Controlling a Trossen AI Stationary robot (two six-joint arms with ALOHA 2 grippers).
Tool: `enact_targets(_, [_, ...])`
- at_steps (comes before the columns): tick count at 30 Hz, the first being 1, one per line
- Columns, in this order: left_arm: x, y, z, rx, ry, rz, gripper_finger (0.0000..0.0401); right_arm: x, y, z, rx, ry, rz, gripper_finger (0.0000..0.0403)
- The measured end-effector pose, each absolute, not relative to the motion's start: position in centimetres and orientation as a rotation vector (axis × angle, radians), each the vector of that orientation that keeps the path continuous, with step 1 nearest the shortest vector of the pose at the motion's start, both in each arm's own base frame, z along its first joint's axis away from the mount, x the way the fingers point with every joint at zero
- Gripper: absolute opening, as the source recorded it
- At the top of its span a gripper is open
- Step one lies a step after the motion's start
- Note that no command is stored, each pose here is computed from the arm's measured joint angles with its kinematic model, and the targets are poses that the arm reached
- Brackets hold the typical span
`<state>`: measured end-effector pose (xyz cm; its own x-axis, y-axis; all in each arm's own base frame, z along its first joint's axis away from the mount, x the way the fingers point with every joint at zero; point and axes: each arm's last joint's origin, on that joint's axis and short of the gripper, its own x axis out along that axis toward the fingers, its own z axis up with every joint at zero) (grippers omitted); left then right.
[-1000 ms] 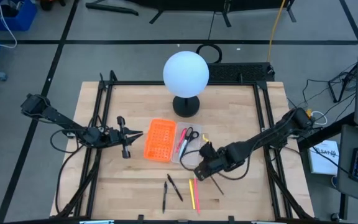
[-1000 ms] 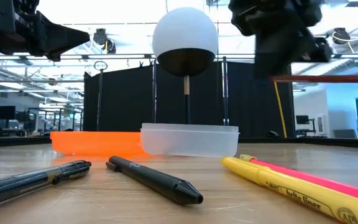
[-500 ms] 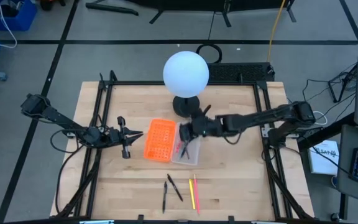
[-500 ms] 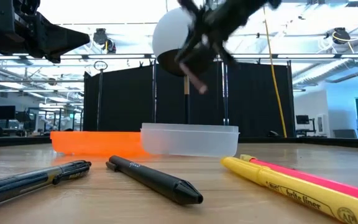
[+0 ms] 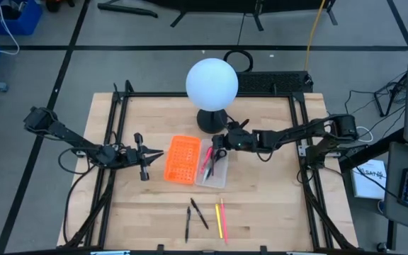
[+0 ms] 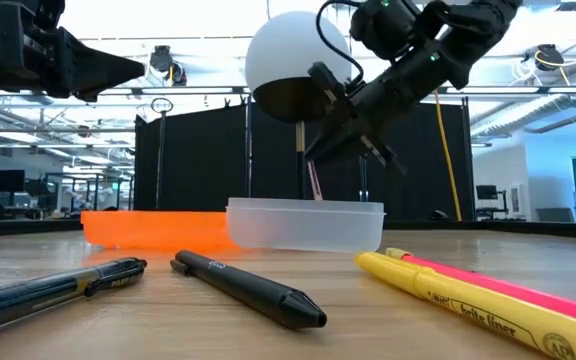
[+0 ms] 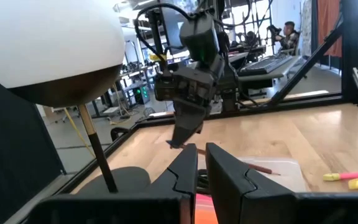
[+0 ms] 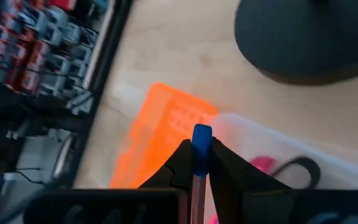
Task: Pick & place school supplies into a supply box
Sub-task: Put the brown pencil into the supply box
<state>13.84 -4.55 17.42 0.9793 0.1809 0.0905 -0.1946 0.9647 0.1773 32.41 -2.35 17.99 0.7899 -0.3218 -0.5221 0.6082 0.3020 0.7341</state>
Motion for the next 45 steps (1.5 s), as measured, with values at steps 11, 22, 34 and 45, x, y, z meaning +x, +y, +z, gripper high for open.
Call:
enact_targets(11, [13.8, -4.5, 17.6, 0.192, -0.093, 0.194, 0.0042, 31.9, -1.9, 17.3, 1.085, 0.343, -0.716, 0.0024])
enact_targets(22, [13.8, -4.5, 17.6, 0.193, -0.092, 0.194, 0.0042, 31.6, -2.0, 16.2, 1.094, 0.388, -0.793, 0.0024])
enact_targets(34, [13.8, -4.5, 17.6, 0.194, -0.090, 0.195, 0.0042, 32.1, -2.4, 14.3, 1.103, 0.457, -0.791, 0.0048])
enact_targets(45, [13.8, -4.5, 17.6, 0.169, -0.093, 0.193, 0.0042, 32.3, -2.2, 14.5, 1.104, 0.481, -0.727, 0.0111])
